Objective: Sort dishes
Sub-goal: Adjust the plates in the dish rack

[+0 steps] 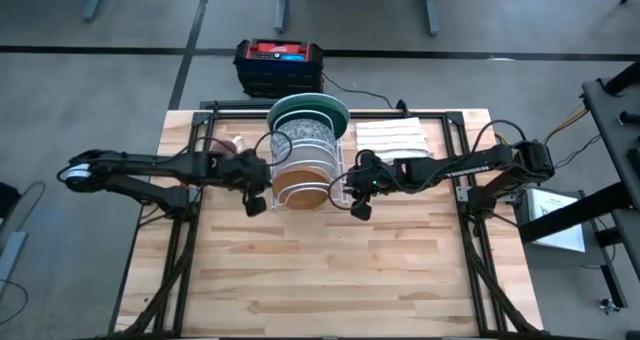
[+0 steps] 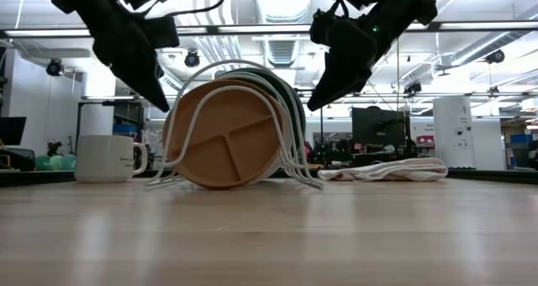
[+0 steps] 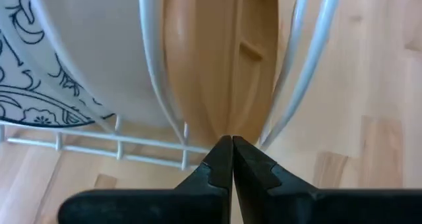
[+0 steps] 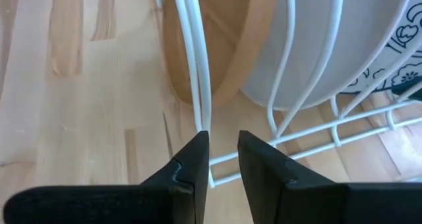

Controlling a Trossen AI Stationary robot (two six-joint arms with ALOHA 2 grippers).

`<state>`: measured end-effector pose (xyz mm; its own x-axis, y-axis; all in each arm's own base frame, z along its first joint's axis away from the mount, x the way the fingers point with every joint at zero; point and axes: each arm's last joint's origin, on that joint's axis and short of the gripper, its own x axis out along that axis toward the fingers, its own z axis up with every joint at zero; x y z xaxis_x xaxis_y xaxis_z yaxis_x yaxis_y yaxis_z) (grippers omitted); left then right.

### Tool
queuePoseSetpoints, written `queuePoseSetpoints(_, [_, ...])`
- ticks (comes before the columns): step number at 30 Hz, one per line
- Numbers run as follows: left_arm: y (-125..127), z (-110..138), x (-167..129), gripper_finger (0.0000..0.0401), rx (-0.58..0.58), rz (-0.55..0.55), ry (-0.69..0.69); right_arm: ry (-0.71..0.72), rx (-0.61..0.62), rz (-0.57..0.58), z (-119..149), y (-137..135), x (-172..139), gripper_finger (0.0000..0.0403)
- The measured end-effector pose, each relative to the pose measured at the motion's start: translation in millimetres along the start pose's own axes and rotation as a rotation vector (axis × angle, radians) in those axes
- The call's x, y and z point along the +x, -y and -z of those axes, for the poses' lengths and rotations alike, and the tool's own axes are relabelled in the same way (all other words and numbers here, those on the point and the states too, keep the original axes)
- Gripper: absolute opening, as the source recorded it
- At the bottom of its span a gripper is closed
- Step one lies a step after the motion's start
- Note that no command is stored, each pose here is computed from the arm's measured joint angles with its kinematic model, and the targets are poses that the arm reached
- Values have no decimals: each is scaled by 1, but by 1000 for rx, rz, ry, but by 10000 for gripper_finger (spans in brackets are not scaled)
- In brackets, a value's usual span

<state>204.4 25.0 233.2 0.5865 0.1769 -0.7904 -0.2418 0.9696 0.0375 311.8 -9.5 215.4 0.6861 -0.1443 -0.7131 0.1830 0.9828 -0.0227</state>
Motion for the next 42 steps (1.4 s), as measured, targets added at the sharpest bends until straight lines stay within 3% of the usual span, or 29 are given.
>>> queuePoseSetpoints(5, [-1,1,7,0,3,-59,-29,-10,-1,2,3,0,1,65])
queuePoseSetpoints(15, [1,-6,22,0,1,-59,-9,-11,-1,2,4,0,2,76])
queuePoseSetpoints(25, [1,1,25,0,-39,-70,-91,-7,1,7,4,1,2,75])
queuePoseSetpoints(33, [-1,8,16,0,-86,-107,-186,-21,-23,184,9,7,3,57])
queuePoseSetpoints(36, [6,7,13,0,-21,-28,-168,-17,-59,185,10,7,-2,51])
queuePoseSetpoints(42, [21,-10,-1,0,221,109,95,174,-111,132,16,9,-17,38])
